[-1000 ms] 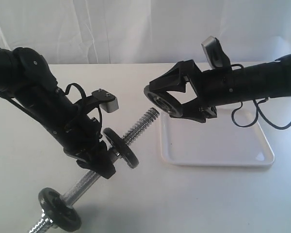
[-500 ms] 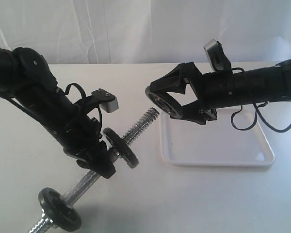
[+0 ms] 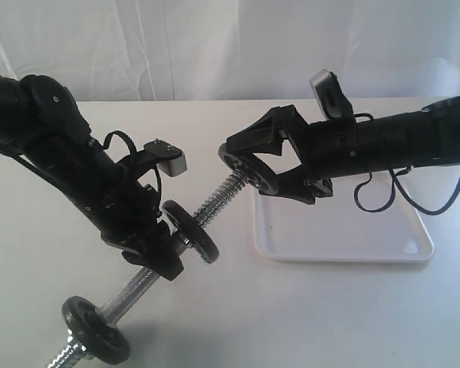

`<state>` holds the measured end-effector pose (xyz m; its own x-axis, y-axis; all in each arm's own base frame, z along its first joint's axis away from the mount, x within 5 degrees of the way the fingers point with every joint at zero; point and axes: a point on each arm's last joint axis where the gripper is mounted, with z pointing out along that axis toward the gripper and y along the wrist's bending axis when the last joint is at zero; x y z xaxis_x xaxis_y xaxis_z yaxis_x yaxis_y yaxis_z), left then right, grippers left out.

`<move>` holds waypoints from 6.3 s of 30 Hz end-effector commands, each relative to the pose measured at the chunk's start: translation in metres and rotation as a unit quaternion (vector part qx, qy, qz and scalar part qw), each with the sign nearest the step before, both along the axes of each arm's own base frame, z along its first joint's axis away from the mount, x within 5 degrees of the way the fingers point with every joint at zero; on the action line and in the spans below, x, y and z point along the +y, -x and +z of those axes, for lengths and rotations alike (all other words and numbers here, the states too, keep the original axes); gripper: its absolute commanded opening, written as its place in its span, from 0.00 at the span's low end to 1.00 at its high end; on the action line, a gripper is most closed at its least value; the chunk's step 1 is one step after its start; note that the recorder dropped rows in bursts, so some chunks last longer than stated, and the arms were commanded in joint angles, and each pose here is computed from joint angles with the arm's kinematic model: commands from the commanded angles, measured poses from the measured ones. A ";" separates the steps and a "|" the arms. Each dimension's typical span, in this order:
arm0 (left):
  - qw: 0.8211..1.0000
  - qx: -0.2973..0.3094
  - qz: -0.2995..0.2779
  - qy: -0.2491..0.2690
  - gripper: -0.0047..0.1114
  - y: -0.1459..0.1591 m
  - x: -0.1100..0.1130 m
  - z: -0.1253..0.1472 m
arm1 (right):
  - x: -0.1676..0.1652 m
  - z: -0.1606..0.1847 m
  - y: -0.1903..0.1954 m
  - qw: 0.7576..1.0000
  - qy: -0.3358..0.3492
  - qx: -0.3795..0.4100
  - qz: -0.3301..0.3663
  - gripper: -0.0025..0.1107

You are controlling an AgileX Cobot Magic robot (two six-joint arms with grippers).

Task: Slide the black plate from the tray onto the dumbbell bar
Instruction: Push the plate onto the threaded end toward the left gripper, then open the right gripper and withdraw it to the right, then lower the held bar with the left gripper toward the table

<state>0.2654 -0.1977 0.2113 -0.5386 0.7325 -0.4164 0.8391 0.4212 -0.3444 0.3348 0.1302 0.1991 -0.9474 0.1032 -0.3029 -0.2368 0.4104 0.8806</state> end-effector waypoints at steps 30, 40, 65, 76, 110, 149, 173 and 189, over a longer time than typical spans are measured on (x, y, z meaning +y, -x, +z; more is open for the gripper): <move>0.985 0.061 0.069 0.143 0.04 0.006 -0.018 0.038 | 0.032 0.002 0.017 0.999 -0.026 0.007 0.028 0.02; 0.985 0.059 0.072 0.144 0.04 0.005 -0.018 0.038 | 0.041 0.001 0.022 0.999 -0.026 0.009 0.042 0.02; 0.986 0.045 0.068 0.147 0.04 0.006 -0.017 0.043 | 0.058 0.000 0.033 0.996 -0.034 0.025 0.075 0.02; 0.987 0.043 0.066 0.143 0.04 0.007 -0.017 0.043 | 0.059 0.002 0.035 0.995 -0.044 0.030 0.089 0.74; 0.993 0.026 0.026 0.116 0.04 0.009 -0.013 0.039 | -0.067 0.013 -0.012 0.988 -0.115 0.042 -0.092 0.49; 0.993 0.032 -0.109 0.033 0.04 0.032 -0.040 0.001 | -0.070 0.078 0.009 0.928 -0.011 -0.372 -0.011 0.02; 0.974 0.028 -0.220 -0.041 0.04 0.050 -0.048 -0.021 | -0.070 0.078 0.009 0.928 -0.011 -0.372 -0.011 0.02; 0.968 0.007 -0.238 -0.077 0.26 0.047 -0.042 -0.024 | -0.070 0.078 0.009 0.928 -0.011 -0.372 -0.011 0.02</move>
